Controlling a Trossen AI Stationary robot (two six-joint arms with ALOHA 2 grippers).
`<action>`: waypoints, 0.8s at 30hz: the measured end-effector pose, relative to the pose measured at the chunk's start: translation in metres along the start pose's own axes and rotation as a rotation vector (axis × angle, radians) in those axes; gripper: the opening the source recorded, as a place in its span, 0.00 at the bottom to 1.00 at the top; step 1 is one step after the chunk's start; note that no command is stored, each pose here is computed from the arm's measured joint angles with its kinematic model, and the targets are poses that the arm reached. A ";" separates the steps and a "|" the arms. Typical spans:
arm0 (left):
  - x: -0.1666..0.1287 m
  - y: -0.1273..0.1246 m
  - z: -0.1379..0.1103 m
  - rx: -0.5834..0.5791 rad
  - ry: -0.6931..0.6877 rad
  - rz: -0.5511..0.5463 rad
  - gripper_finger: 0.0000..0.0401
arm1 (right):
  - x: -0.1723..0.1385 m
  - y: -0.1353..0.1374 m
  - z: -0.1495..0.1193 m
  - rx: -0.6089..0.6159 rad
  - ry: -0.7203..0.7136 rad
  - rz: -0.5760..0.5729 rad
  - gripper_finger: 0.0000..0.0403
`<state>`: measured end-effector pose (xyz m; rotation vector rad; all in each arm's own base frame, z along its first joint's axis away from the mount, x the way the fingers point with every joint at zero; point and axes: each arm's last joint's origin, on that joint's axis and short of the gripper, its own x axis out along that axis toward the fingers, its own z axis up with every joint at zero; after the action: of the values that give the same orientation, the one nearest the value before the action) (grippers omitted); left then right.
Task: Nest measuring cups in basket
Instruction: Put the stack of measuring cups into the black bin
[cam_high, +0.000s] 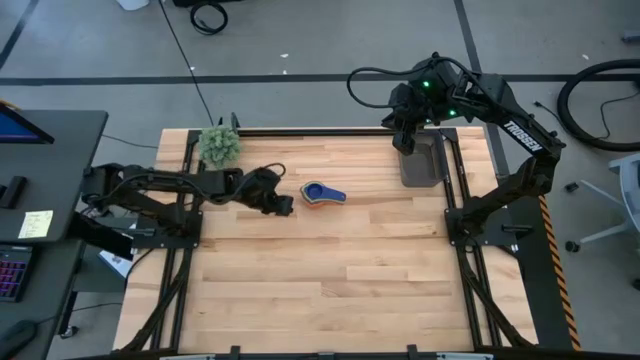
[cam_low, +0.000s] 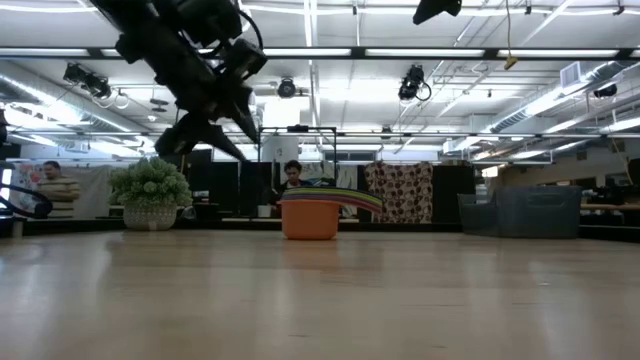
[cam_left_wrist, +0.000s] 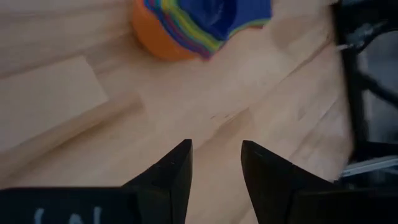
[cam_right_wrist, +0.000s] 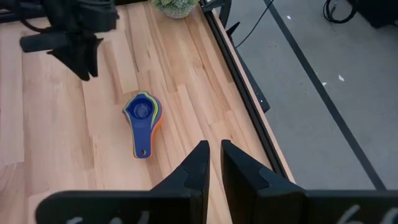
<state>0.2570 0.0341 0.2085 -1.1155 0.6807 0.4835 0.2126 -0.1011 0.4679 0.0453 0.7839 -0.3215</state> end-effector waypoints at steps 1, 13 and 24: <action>0.000 -0.001 -0.003 0.011 -0.010 0.010 0.35 | 0.000 0.000 0.000 -0.012 0.002 0.000 0.11; 0.002 -0.003 -0.009 0.066 -0.019 0.032 0.35 | 0.000 0.013 0.001 -0.147 0.000 0.046 0.26; 0.002 -0.003 -0.009 0.113 -0.024 0.036 0.35 | 0.026 0.032 -0.005 -0.168 0.032 0.139 0.45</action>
<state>0.2577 0.0251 0.2065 -0.9916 0.7001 0.4827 0.2362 -0.0767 0.4440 -0.0533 0.8324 -0.1224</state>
